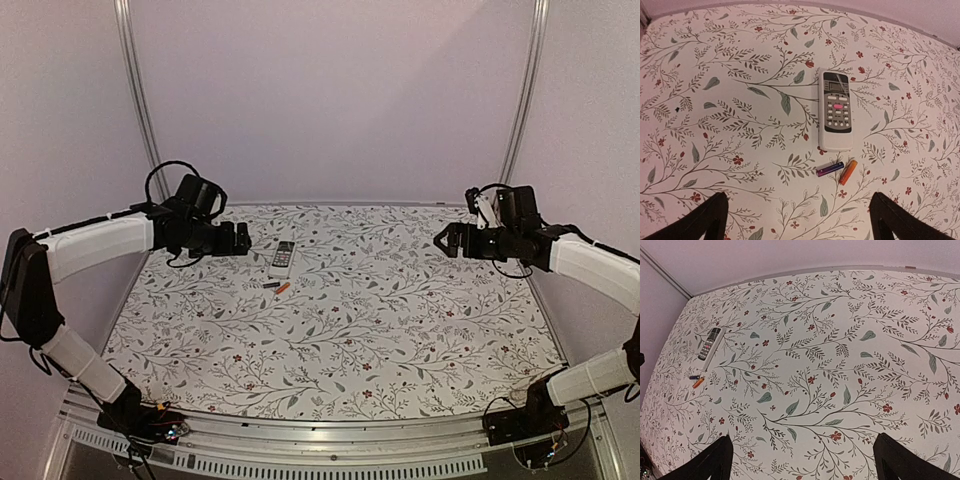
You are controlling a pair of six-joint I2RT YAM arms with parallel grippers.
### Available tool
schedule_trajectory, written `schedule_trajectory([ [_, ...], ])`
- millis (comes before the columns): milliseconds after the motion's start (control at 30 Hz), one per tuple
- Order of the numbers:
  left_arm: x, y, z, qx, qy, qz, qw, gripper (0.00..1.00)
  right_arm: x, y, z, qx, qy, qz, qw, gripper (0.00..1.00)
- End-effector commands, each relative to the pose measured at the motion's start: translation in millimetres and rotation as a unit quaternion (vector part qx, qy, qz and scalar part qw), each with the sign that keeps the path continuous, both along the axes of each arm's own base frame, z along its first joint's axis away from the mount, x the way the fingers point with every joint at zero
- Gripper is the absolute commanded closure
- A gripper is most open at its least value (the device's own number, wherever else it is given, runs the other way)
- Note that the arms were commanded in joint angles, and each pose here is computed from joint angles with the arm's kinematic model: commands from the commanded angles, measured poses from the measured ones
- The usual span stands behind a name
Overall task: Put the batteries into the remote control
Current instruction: Pick up the remote control from the center of the board.
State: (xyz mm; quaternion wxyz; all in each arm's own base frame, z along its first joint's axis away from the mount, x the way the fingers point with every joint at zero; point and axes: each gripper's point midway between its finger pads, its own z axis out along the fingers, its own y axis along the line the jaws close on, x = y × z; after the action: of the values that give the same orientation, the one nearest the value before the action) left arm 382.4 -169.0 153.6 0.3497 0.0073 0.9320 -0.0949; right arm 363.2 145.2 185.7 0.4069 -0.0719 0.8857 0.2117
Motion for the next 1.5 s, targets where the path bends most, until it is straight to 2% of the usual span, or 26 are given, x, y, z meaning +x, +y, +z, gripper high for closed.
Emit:
schedule_trajectory([
  [0,5.2,-4.2,11.7,0.022,-0.017,-0.006,1.0,0.0,-5.2,2.8,0.5,-0.009,-0.007,0.016,1.0,0.01],
  [133,10.4,-7.9,18.8,0.037,-0.026,-0.012,0.999,0.0,-2.6,-3.3,16.9,-0.021,-0.039,0.005,0.999,0.01],
  [300,21.2,-16.8,14.8,0.08,-0.017,-0.017,0.997,0.01,5.2,-24.9,42.6,-0.036,-0.092,-0.058,0.993,0.01],
  [467,34.9,-40.0,1.5,0.083,-0.001,-0.037,0.996,0.01,15.5,-39.0,39.9,-0.048,-0.078,-0.109,0.99,0.01],
  [600,48.4,-56.2,-18.3,0.105,0.019,-0.048,0.993,0.01,13.5,-30.6,27.8,-0.048,-0.054,-0.082,0.994,0.01],
  [800,64.3,-83.4,-47.4,0.118,0.044,-0.065,0.99,0.0,6.3,-22.0,29.5,-0.041,-0.06,-0.05,0.996,0.01],
  [967,69.1,-102.7,-77.6,0.117,0.071,-0.077,0.988,0.06,3.8,-23.2,32.3,-0.041,-0.066,-0.05,0.996,0.01],
  [1267,79.4,-97.6,-115.5,0.15,0.093,-0.049,0.983,0.14,-0.1,-18.7,29.6,-0.033,-0.061,-0.037,0.997,0.01],
  [1467,81.7,-101.8,-137.0,0.149,0.108,-0.052,0.982,0.19,0.2,-19.5,21.9,-0.035,-0.055,-0.04,0.997,0.01],
])
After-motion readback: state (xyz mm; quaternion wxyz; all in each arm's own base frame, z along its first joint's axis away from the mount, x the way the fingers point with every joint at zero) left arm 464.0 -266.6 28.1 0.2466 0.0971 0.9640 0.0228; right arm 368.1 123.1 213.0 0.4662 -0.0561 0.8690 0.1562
